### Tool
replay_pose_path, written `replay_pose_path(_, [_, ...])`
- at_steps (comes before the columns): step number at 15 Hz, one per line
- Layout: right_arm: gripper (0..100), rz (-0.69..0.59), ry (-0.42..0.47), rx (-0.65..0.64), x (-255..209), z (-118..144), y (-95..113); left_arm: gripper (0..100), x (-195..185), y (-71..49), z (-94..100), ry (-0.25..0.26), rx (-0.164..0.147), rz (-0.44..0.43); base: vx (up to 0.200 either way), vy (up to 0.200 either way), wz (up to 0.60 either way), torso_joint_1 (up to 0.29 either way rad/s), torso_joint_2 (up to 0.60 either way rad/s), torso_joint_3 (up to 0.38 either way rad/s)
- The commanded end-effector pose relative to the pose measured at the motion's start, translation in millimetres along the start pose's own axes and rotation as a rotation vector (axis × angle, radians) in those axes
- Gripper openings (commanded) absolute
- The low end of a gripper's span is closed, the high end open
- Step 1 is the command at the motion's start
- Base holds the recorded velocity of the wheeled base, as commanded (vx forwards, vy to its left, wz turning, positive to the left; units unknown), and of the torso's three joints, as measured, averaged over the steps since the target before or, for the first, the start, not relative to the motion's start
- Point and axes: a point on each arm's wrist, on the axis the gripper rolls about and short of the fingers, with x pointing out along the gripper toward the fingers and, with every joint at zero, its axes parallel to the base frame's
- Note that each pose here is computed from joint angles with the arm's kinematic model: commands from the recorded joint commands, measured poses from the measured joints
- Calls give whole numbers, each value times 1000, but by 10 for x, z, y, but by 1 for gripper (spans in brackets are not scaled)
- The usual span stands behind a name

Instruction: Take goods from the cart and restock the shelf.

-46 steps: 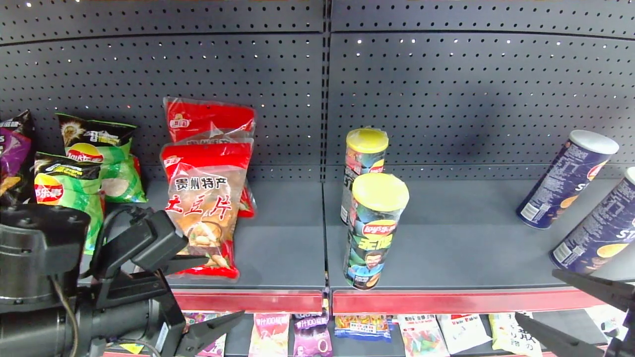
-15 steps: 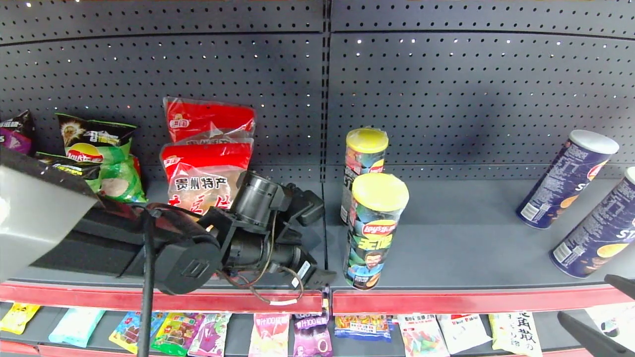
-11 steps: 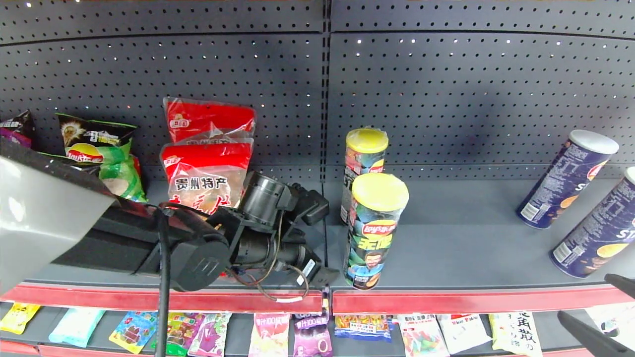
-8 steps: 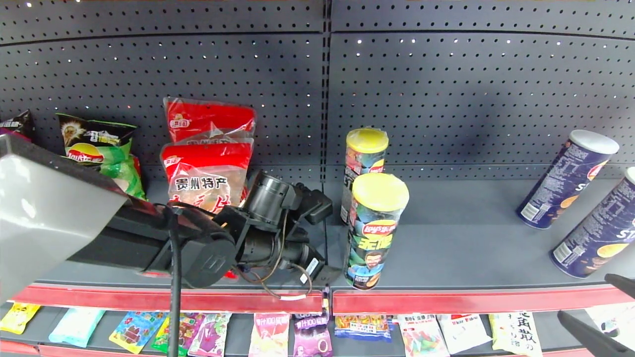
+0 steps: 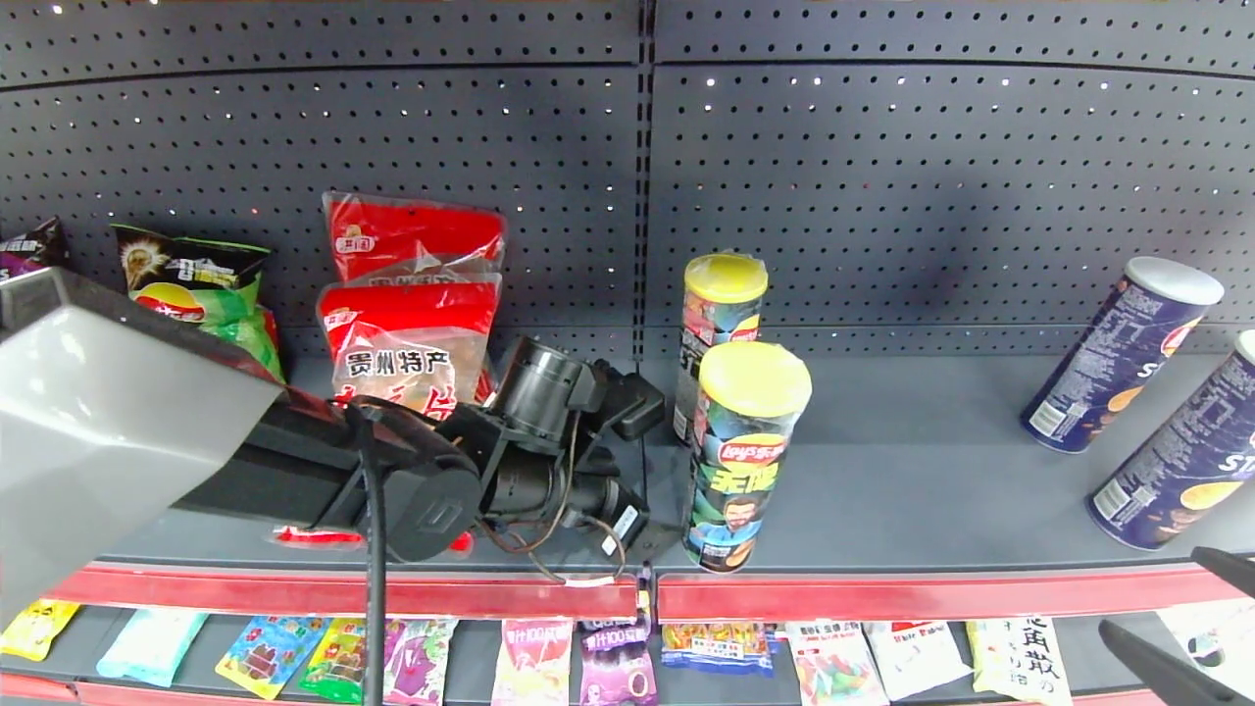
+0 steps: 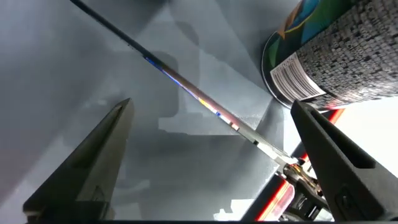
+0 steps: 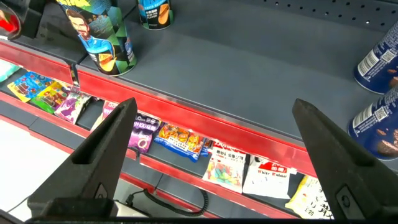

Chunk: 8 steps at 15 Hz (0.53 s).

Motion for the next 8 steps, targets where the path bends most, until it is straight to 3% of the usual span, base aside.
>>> replay_pose_path(1, [100, 1, 0, 0, 3, 1, 0, 100, 20, 9, 20, -6, 1, 1, 0, 0, 0, 0, 0, 0])
replay_pose_path(8, [100, 1, 0, 0, 9, 16, -3, 100, 18, 13, 37, -11, 0, 7, 0, 0, 0, 0, 0, 0])
